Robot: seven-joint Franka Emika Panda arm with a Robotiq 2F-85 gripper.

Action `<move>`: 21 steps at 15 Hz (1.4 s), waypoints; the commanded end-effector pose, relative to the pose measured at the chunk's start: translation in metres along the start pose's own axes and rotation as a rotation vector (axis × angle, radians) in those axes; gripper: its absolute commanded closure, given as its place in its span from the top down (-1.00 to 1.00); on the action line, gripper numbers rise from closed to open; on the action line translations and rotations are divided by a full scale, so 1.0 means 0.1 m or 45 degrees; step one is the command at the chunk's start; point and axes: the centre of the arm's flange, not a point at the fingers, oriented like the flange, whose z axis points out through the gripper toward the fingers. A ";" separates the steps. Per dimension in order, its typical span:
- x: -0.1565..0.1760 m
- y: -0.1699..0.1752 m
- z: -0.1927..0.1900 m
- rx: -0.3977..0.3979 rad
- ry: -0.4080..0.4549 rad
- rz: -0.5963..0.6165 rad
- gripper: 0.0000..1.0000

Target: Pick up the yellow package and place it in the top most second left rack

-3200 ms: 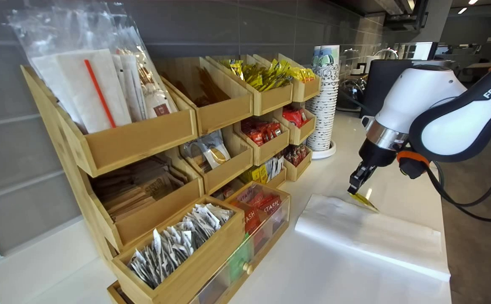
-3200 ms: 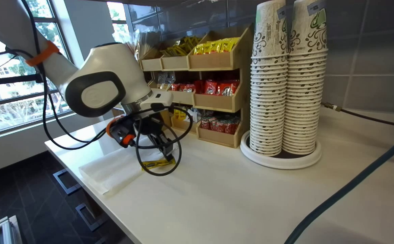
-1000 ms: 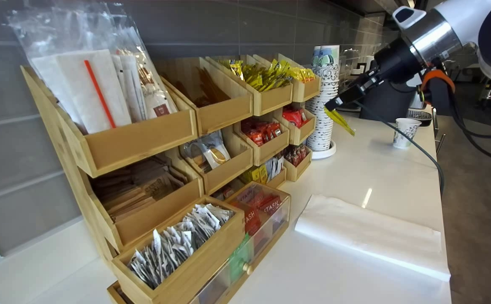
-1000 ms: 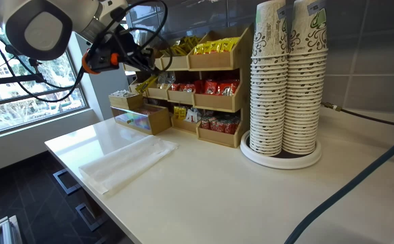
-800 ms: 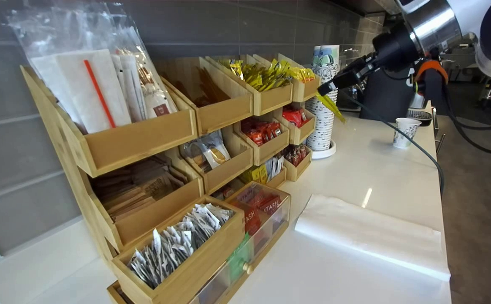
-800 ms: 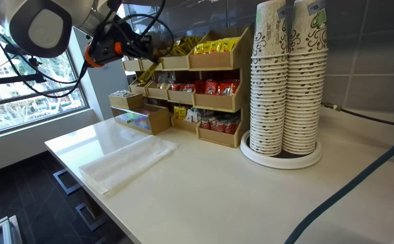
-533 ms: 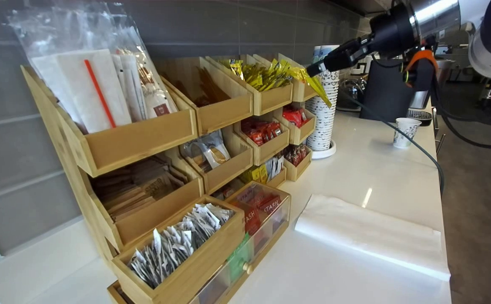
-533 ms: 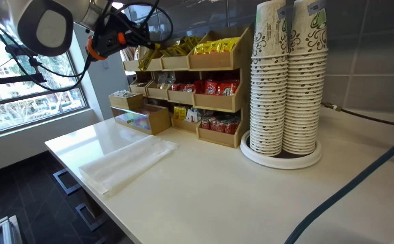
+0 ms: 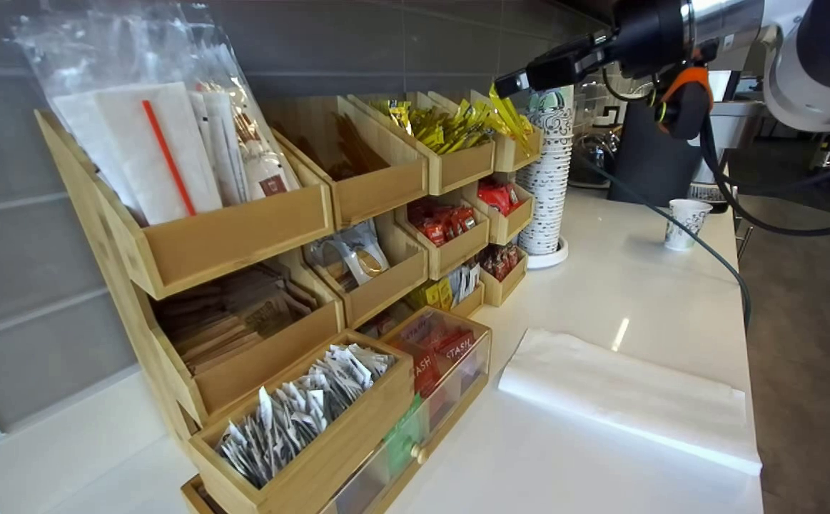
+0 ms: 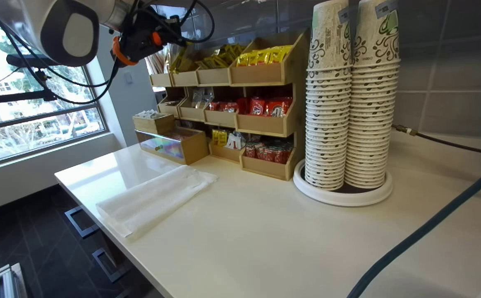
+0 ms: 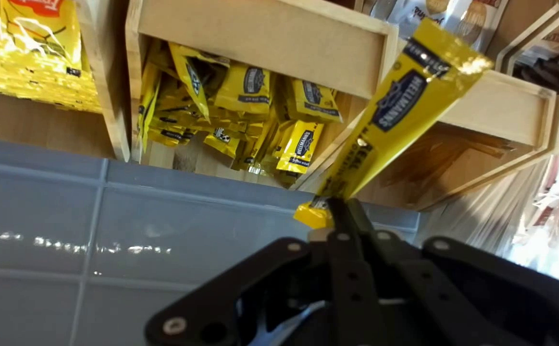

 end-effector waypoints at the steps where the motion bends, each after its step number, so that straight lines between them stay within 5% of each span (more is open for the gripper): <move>1: 0.00 0.00 0.00 0.001 0.000 0.000 -0.98; 14: 0.03 -0.17 0.31 -0.078 0.392 -0.170 -1.00; 21: -0.01 -0.16 0.55 -0.098 0.474 -0.195 -1.00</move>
